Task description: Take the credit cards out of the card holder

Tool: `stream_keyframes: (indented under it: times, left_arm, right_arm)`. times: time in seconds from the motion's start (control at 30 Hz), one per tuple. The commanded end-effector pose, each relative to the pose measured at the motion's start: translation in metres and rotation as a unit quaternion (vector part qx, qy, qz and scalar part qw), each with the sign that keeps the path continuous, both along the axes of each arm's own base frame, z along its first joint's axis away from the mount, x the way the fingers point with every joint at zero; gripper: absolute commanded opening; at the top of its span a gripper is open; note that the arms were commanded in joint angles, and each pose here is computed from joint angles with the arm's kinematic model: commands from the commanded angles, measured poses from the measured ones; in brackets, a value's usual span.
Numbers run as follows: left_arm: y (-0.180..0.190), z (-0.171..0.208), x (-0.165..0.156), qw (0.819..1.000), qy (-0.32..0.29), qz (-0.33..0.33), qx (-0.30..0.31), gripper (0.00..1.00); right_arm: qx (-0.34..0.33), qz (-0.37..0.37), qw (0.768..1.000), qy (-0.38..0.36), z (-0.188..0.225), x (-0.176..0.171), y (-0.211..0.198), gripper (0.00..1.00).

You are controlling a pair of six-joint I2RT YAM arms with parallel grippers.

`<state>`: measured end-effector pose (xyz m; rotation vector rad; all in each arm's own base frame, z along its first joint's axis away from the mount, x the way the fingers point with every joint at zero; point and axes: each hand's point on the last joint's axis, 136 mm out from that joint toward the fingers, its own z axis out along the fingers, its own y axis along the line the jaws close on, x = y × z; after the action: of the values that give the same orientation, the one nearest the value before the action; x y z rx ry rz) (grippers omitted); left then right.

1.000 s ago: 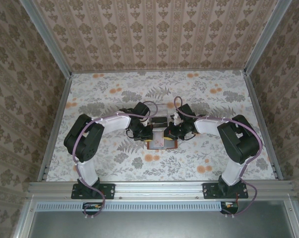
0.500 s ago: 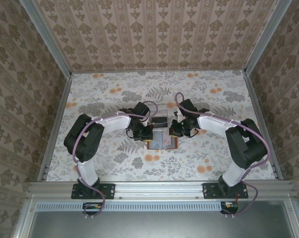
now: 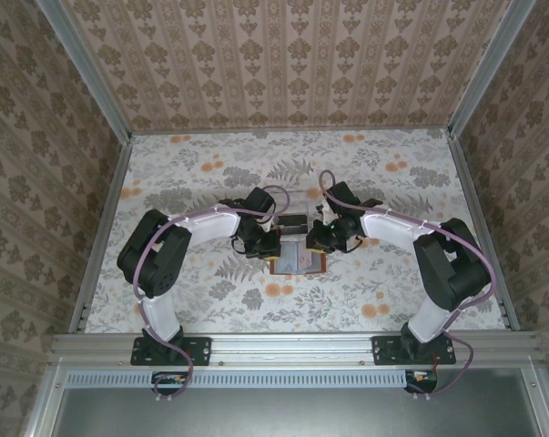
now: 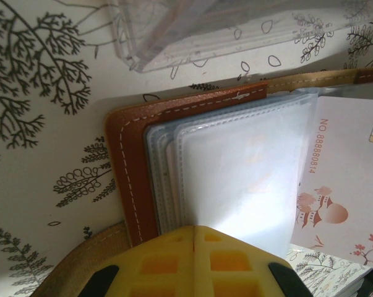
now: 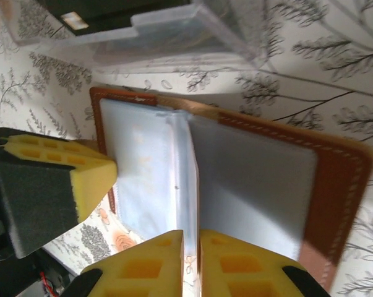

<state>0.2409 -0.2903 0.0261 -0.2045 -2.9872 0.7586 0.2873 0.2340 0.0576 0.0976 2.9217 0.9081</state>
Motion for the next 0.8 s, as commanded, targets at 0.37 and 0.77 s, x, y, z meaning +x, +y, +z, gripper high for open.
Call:
stream_keyframes:
  times: [0.37,0.77]
  left_arm:
    - [0.022,-0.01,-0.01,0.998,0.009,-0.008,0.057,0.02]
    - [0.01,0.035,0.012,0.999,-0.038,-0.003,0.021,0.08]
  right_arm:
    - [-0.011,-0.002,1.0,0.005,0.01,-0.006,0.0,0.06]
    - [-0.038,0.084,0.994,-0.051,0.057,-0.001,-0.011,0.02]
